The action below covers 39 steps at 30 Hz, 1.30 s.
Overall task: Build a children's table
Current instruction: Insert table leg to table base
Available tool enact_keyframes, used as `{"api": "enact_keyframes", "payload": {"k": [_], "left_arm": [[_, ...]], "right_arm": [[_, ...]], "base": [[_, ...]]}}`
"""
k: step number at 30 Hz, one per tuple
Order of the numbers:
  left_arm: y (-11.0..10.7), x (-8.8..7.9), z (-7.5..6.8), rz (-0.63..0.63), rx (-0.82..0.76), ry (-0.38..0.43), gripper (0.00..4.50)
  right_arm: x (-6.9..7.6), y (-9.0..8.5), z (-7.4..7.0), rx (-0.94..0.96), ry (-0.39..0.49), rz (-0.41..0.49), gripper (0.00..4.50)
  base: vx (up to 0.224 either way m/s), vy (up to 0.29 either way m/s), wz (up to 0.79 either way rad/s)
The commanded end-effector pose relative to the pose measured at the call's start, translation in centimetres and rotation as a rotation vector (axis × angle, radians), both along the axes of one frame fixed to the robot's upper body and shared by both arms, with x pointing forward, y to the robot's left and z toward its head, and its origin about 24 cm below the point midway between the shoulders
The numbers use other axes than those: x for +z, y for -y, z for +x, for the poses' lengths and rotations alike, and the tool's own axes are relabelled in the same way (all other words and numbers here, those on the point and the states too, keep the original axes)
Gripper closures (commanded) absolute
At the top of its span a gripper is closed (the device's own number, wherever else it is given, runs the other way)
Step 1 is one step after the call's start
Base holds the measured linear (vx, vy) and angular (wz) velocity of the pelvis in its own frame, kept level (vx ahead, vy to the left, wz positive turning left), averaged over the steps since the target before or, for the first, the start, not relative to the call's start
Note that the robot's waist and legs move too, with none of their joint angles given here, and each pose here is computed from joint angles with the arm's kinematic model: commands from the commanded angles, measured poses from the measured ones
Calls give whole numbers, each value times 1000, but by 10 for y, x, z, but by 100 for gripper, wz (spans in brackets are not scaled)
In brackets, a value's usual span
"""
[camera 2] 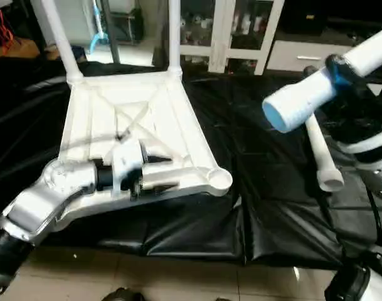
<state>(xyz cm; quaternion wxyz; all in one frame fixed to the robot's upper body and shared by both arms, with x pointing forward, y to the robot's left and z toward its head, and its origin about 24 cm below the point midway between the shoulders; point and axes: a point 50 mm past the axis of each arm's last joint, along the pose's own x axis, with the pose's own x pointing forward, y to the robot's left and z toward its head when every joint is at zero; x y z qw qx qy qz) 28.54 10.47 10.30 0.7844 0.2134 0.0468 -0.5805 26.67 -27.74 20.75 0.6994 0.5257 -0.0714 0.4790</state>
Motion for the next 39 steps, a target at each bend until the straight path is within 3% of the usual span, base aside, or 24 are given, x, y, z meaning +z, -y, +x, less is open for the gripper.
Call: {"api": "enact_keyframes", "payload": {"k": [1, 8, 15, 18, 19, 21, 22, 23, 24, 25, 27, 30, 32, 34, 36, 37, 39], "left_arm": [[-1, -1, 0, 36, -7, 28, 150], [1, -10, 6, 59, 31, 111, 150], [0, -14, 8, 80, 51, 135, 150], [0, -18, 9, 102, 59, 145, 150], [-1, -22, 8, 120, 64, 152, 150], [-1, -22, 9, 119, 70, 156, 150], [2, -24, 11, 100, 139, 200, 150], [2, -24, 11, 100, 139, 200, 150], [5, -17, 17, -29, 318, 179, 150], [3, -13, 19, -124, 404, 127, 150], [2, -12, 19, -185, 457, 90, 150], [-20, -5, 18, -384, 701, -10, 150], [-33, 0, 14, -500, 865, 22, 150], [-38, 1, 12, -539, 929, 35, 150], [-45, 1, 7, -587, 995, 49, 150], [-49, 1, -1, -573, 1026, 99, 150], [-51, 0, -7, -556, 1043, 129, 150]], "right_arm": [[4, 2, -4, 28, 13, 6, 264], [3, 0, -9, 64, 12, 42, 264], [3, -1, -10, 64, 6, 44, 264], [1, -3, -7, 9, -23, -12, 264], [-6, -11, 3, -95, -103, -166, 264], [-8, -13, 6, -126, -121, -207, 264], [-22, -28, 30, -454, -186, -636, 264], [-22, -28, 30, -454, -186, -636, 264], [-19, -34, 37, -658, -155, -809, 264], [-18, -38, 35, -678, -159, -801, 264], [-18, -40, 32, -688, -163, -795, 264], [-24, -56, 15, -683, -180, -932, 264], [-24, -63, 9, -754, -130, -1016, 264], [-25, -67, 7, -789, -87, -1047, 264], [-30, -73, 2, -825, -34, -1145, 264], [-40, -83, -4, -836, 27, -1214, 264], [-48, -91, -9, -843, 66, -1254, 264]], "base": [[0, 0, 0], [0, 0, 0], [0, 0, 0], [0, 0, 0], [0, 0, 0], [0, 0, 0], [0, 0, 0], [0, 0, 0], [0, 0, 0], [0, 0, 0], [0, 0, 0], [-80, -31, 12], [86, -140, 13], [62, -26, 6], [-20, -11, 26], [0, 0, 0], [0, 0, 0]]}}
